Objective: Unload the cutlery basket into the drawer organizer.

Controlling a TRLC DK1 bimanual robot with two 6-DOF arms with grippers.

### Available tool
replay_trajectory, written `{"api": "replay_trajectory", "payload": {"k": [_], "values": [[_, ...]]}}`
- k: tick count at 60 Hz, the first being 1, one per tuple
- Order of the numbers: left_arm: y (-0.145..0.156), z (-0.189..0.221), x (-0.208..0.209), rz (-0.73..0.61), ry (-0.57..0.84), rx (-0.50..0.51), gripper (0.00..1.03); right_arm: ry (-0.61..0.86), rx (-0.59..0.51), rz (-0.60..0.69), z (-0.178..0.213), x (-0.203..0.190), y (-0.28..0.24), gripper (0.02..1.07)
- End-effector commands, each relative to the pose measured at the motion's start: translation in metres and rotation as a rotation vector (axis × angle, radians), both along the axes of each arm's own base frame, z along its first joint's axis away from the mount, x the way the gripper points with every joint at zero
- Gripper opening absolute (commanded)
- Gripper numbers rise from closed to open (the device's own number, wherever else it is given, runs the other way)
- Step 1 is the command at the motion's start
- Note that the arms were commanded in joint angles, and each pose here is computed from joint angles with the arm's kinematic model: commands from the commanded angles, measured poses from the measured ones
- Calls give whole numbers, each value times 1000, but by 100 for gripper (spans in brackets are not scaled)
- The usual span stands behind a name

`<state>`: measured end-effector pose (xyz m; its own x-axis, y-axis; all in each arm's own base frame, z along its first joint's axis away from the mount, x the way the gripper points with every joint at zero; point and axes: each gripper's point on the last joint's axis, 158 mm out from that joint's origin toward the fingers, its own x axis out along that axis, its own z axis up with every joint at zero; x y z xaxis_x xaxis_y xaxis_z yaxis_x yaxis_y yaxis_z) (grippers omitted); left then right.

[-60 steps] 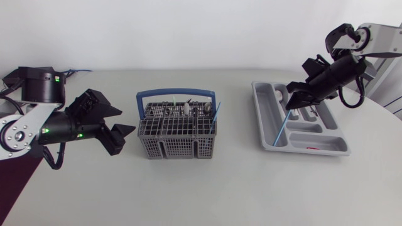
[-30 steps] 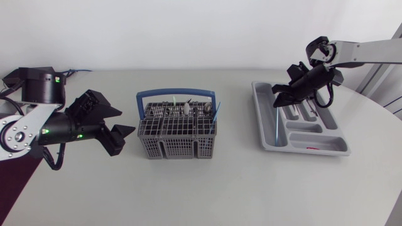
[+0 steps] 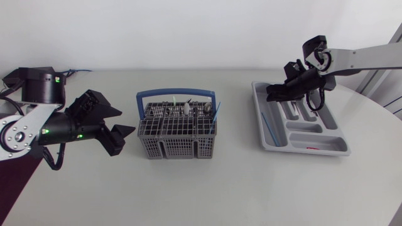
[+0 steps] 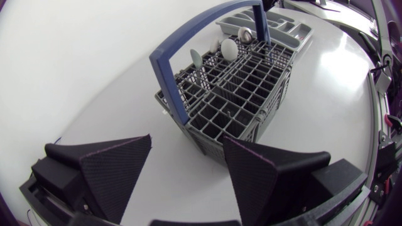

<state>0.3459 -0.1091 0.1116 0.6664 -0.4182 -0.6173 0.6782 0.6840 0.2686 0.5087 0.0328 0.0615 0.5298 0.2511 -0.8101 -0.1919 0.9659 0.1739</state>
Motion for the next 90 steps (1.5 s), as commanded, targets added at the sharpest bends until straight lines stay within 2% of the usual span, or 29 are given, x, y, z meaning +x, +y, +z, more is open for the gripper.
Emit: {"api": "replay_trajectory", "payload": {"k": [1, 14, 21, 38, 45, 65, 74, 80, 90], "values": [[-4, -6, -7, -10, 15, -10, 98, -55, 14, 8, 29, -16, 13, 70], [-3, -9, -9, -8, 19, -12, 98, -91, 30, 80, 48, -64, 51, 75], [-6, -10, -10, -14, 19, -16, 98, -85, 97, 177, 54, -91, 91, 75], [-15, 1, -14, -32, -9, -32, 98, -169, 137, 299, 62, -113, 144, 75], [-27, 4, -20, -61, -8, -49, 98, -178, 146, 341, 61, -120, 159, 75], [-80, 1, -53, -261, 71, -123, 98, -209, 184, 429, 63, -131, 189, 74], [-94, -7, -50, -288, 97, -125, 98, -210, 190, 445, 62, -128, 198, 64], [-100, -8, -44, -292, 103, -128, 98, -201, 191, 449, 59, -126, 202, 63], [-114, -7, -40, -315, 100, -140, 98, -196, 190, 449, 56, -120, 204, 50]]}}
